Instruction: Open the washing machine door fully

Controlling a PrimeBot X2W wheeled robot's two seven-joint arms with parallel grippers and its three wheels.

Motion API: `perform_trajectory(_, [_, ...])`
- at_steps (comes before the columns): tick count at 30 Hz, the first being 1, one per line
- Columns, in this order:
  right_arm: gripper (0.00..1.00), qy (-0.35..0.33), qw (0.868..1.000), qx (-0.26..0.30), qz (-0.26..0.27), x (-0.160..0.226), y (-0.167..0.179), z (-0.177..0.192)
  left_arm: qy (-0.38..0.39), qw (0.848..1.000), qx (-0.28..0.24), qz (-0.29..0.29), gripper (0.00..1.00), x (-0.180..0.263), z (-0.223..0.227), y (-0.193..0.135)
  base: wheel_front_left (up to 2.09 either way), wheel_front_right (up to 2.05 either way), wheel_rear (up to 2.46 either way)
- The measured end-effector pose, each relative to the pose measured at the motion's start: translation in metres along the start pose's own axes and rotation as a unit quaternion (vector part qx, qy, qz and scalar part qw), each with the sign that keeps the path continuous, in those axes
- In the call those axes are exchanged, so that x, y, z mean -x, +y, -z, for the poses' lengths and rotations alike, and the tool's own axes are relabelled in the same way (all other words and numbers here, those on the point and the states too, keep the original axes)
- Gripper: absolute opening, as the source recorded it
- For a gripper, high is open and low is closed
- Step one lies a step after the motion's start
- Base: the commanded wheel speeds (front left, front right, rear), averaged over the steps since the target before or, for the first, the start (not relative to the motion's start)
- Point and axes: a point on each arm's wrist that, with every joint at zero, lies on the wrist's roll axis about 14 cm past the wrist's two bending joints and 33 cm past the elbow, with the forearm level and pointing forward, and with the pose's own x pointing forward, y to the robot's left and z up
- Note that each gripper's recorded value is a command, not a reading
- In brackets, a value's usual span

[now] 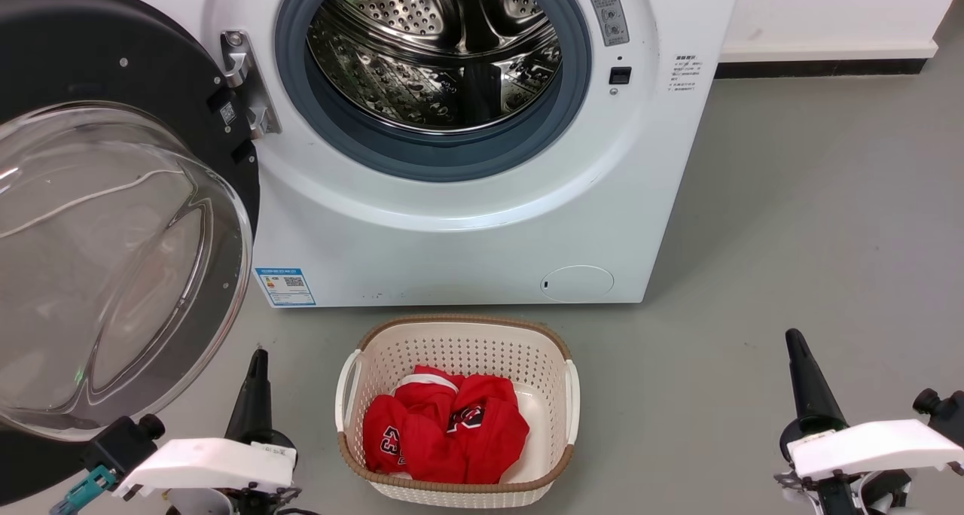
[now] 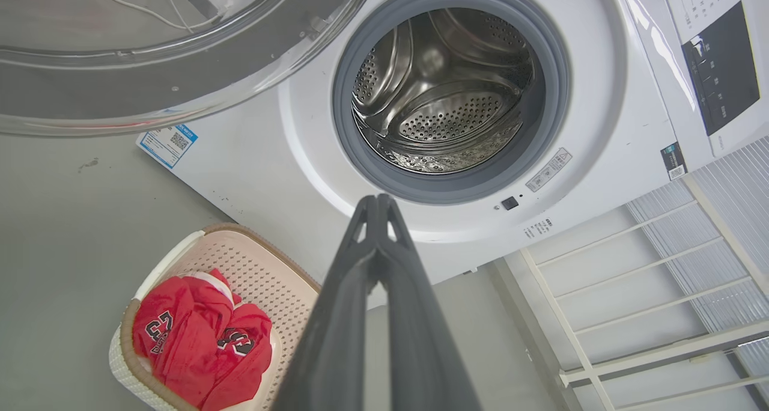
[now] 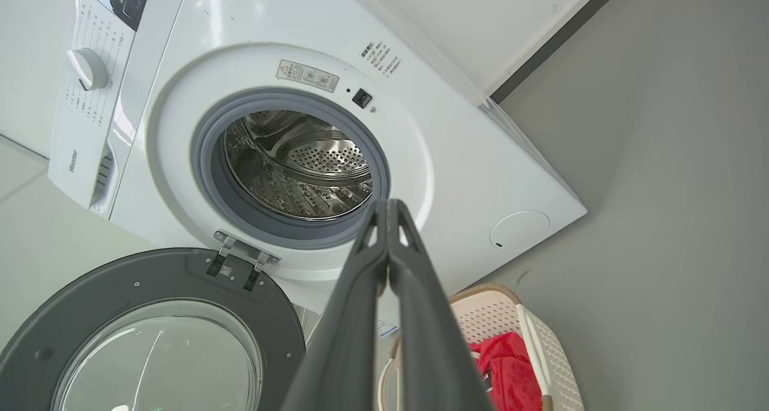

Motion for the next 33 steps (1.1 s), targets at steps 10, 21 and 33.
perform_trajectory(10, [0.0,0.002,0.998,-0.059,0.005,-0.0017,-0.002,-0.0013,0.005,0.998,0.06,0.0,0.0,-0.0021,-0.0001,0.0001,0.0,0.0,0.0])
perform_trajectory(21, [0.0,0.003,0.993,-0.118,0.007,-0.004,-0.0027,-0.003,0.01,0.993,0.12,0.001,0.0,-0.0044,-0.0003,-0.0004,0.0,0.0,0.0])
perform_trajectory(33, [0.0,0.004,0.984,-0.176,0.011,-0.0047,-0.0049,-0.0041,0.015,0.984,0.178,0.002,0.0,-0.0056,0.0,-0.0005,0.0,0.0,0.0])
